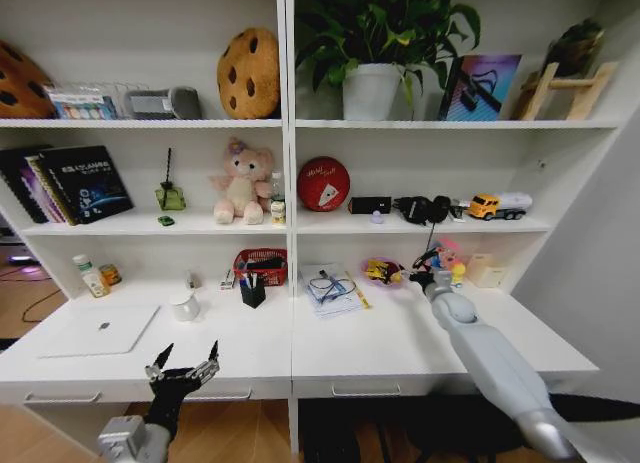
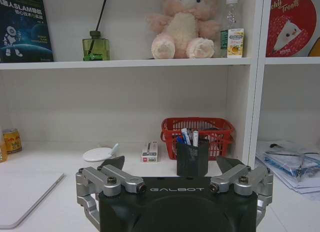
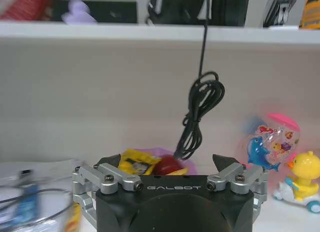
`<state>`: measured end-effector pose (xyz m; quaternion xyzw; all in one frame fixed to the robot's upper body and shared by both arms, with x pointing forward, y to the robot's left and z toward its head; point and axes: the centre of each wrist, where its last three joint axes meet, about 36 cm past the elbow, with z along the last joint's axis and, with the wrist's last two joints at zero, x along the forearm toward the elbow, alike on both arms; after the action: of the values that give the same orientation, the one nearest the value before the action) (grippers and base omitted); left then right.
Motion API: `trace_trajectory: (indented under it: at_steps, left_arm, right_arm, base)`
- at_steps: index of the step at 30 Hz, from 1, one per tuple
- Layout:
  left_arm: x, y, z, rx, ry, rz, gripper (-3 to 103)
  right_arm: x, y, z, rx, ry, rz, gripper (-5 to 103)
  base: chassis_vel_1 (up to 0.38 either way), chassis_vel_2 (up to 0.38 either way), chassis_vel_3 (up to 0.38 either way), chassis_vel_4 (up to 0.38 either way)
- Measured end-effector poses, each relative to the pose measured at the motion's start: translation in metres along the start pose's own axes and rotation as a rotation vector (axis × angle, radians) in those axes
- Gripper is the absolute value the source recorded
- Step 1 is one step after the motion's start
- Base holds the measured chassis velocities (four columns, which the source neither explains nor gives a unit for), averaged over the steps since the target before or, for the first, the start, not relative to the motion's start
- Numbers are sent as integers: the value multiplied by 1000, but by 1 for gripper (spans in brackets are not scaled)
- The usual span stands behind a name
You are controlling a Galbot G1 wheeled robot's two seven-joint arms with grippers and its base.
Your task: Organize the objects on the table.
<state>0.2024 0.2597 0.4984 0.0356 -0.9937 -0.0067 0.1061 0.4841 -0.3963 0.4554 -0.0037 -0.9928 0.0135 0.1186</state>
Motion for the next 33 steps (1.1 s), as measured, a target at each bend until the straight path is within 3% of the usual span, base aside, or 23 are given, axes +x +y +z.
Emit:
trace_trajectory:
  at_steps: [1,3,5,6,8,13,16,21,33]
  left_arm:
    - [0,0,0,0,0,0,100]
    - [0,0,0,0,0,0,100]
    - [0,0,0,0,0,-1,100]
    - [0,0,0,0,0,-1,100]
    - [0,0,0,0,0,-1,100]
    - [0,0,0,0,0,0,100]
    - [0,0,0,0,0,0,100]
    - [0,0,0,0,0,0,100]
    - [0,0,0,0,0,-1,100]
  right_arm:
    - [32,11,-1,-4,-14,-24,100]
    - [52,15,2,-3,-17,-28,100]
    - [110,22,13,25,-37,-17,100]
    - [110,22,13,25,-37,-17,100]
    - [166,27,21,87,-81,0,100]
    - [222,37,36,146,-120,40,100]
    - [266,57,59,130,-135,119,100]
    - [289,71,72,122,-131,137,100]
    - [287,73,75,116,-131,133,100]
  base:
    - [0,0,0,0]
    - [0,0,0,0]
    - [0,0,0,0]
    - [0,0,0,0]
    - [0,0,0,0]
    - [0,0,0,0]
    - [0,0,0,0]
    - [0,0,0,0]
    - [0,0,0,0]
